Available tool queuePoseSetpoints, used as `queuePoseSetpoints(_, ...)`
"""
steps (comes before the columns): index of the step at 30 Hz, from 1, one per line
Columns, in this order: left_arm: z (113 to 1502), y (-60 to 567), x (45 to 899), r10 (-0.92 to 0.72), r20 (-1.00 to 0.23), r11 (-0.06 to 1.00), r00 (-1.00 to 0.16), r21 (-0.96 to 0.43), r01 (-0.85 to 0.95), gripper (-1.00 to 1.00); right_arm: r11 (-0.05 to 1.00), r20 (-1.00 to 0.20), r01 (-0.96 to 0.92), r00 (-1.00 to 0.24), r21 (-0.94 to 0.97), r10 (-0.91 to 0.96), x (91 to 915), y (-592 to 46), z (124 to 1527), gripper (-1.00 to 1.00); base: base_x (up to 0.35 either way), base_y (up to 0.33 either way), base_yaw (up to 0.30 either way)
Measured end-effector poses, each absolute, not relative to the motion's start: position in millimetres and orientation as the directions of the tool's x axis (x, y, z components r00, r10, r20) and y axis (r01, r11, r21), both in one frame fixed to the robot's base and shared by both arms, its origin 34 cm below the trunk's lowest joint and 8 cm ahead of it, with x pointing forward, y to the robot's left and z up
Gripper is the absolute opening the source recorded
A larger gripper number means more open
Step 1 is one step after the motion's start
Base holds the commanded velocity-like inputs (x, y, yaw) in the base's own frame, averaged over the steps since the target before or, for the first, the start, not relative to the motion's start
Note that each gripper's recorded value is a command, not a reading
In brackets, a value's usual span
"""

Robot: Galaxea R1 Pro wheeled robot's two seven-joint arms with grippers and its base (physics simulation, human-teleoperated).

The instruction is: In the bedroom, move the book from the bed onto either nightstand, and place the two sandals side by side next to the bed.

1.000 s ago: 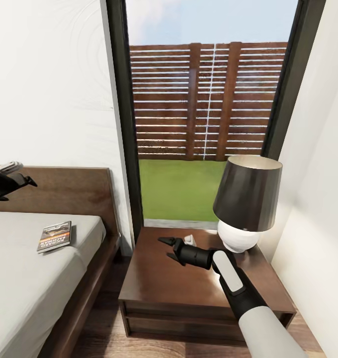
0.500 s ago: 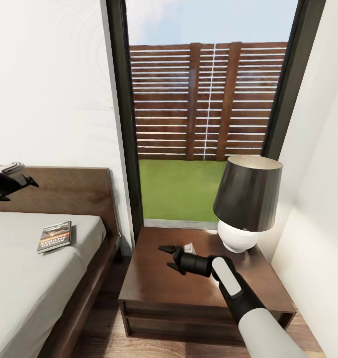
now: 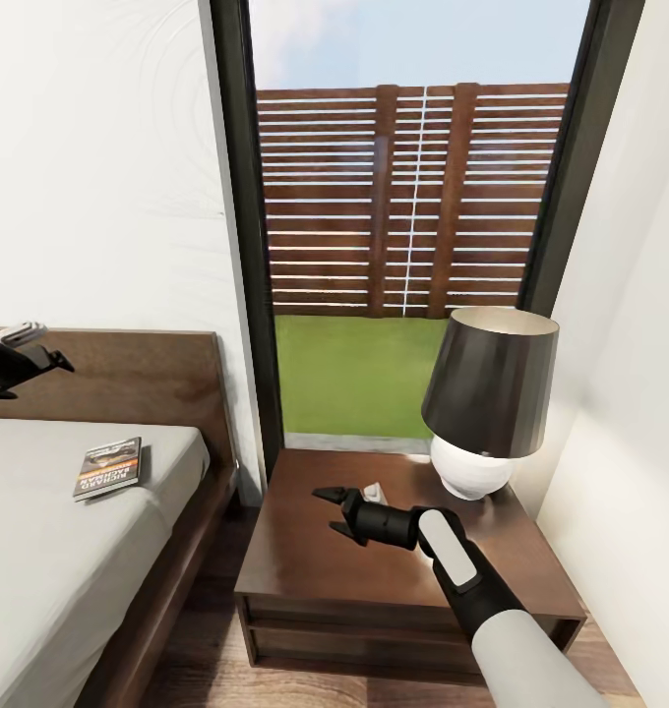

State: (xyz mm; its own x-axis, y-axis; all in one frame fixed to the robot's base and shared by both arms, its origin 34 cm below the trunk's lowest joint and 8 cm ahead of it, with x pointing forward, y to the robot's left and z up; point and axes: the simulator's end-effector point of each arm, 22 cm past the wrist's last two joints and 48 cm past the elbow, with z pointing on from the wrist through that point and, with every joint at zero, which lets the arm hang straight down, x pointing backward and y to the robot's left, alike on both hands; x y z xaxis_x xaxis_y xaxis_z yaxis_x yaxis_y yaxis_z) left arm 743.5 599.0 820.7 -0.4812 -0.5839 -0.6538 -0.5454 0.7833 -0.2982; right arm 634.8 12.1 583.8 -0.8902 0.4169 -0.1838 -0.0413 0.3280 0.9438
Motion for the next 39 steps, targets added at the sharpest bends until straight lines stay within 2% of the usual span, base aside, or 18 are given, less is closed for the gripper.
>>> queuePoseSetpoints(25, 818.5, 602.3, 740.7, -0.586, -0.650, 0.780, -0.483, -0.293, -0.553, 1.00, 0.321, -0.182, -0.041, -0.889, 0.946, 0.421, 635.8, 10.4, 585.3, 1.00, 0.002, 0.000, 0.000)
queuePoseSetpoints(39, 814.1, 602.4, 739.2, -0.590, -0.643, 0.778, -0.489, -0.291, -0.556, 1.00, 0.321, -0.181, -0.041, -0.888, 0.946, 0.422, 635.9, 10.3, 585.4, 1.00, 0.083, 0.000, 0.000)
